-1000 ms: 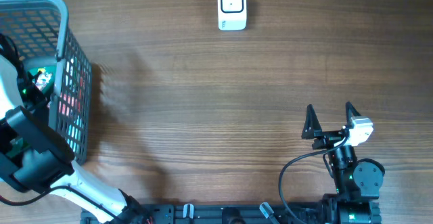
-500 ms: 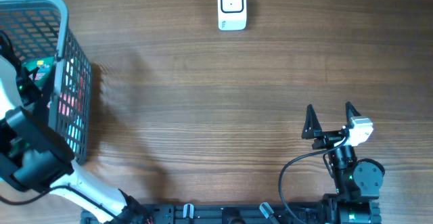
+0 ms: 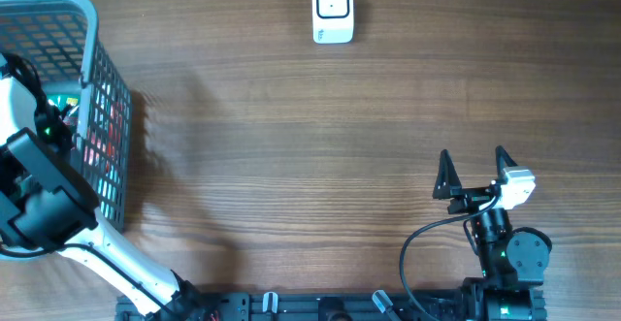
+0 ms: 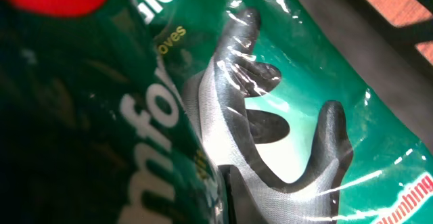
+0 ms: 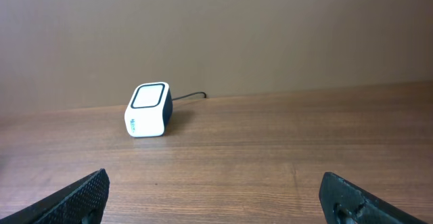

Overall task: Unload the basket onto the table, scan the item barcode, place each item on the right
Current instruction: 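Grasp the green 3M gloves pack and lift it out with left gripper, then place the gloves pack on the table below the scanner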

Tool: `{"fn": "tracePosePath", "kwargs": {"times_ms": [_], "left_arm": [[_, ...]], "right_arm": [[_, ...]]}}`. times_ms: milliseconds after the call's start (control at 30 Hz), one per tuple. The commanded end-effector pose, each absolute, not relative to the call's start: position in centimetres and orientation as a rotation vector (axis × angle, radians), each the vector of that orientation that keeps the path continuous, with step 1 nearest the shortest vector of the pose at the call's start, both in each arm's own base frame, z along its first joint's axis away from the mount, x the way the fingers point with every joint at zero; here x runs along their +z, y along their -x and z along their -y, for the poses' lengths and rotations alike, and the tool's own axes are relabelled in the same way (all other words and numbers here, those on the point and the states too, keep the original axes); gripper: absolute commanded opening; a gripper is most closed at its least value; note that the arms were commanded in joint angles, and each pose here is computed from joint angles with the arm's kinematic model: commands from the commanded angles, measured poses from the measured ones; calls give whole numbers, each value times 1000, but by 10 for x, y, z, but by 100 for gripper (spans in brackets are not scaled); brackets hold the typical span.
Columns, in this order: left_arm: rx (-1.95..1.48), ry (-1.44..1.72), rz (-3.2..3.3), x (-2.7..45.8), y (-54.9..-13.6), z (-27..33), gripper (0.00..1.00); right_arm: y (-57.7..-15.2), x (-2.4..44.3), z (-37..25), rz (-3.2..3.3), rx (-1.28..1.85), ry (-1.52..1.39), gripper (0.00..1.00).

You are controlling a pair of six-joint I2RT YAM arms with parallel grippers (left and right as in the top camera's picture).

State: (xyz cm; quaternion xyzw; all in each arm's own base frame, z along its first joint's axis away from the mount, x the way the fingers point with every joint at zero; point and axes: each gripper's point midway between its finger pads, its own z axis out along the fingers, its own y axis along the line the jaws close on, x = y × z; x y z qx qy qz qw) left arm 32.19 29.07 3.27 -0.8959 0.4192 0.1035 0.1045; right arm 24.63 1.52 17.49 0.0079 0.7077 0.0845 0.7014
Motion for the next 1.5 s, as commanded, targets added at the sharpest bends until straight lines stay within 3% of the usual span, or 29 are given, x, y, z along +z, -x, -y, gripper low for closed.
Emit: {"fn": "tracePosePath", "kwargs": {"times_ms": [0,233,367,400,500,667,800,1000,1100,1133,1200,1233,1267,1367,1467], "left_arm": [[201,2449,-1378,90,-342,-304,4],[-40,2042,-1291,283,-337,-291,4],[-401,1750,-1319,386,-331,-221,4],[-523,1546,-1435,414,-342,-181,4],[-682,1036,-1764,438,-373,-68,4],[-634,577,-2271,344,-394,100,4],[-481,348,-2580,224,-393,209,4],[-361,320,-2875,78,-367,297,4],[-362,280,-2897,69,-354,313,4],[-369,265,-2889,73,-352,317,19],[-398,259,-2852,95,-357,316,67],[-420,243,-2815,117,-364,311,79],[-430,231,-2767,141,-372,304,99],[-388,333,-2559,238,-398,248,100],[-279,628,-2247,359,-401,116,100]], "right_arm": [[-246,177,-14,-1566,187,-27,100],[-246,177,-14,-1566,187,-27,100],[-246,177,-14,-1566,188,-27,100],[-246,177,-14,-1566,188,-27,100],[-246,177,-14,-1566,188,-27,100],[-246,177,-14,-1566,187,-27,100],[-246,177,-14,-1566,188,-27,100],[-246,177,-14,-1566,188,-27,100],[-246,177,-14,-1566,188,-27,100],[-246,177,-14,-1566,188,-27,100],[-246,177,-14,-1566,188,-27,100],[-246,177,-14,-1566,187,-27,100],[-246,177,-14,-1566,188,-27,100],[-246,177,-14,-1566,188,-27,100],[-246,177,-14,-1566,187,-27,100]]}}
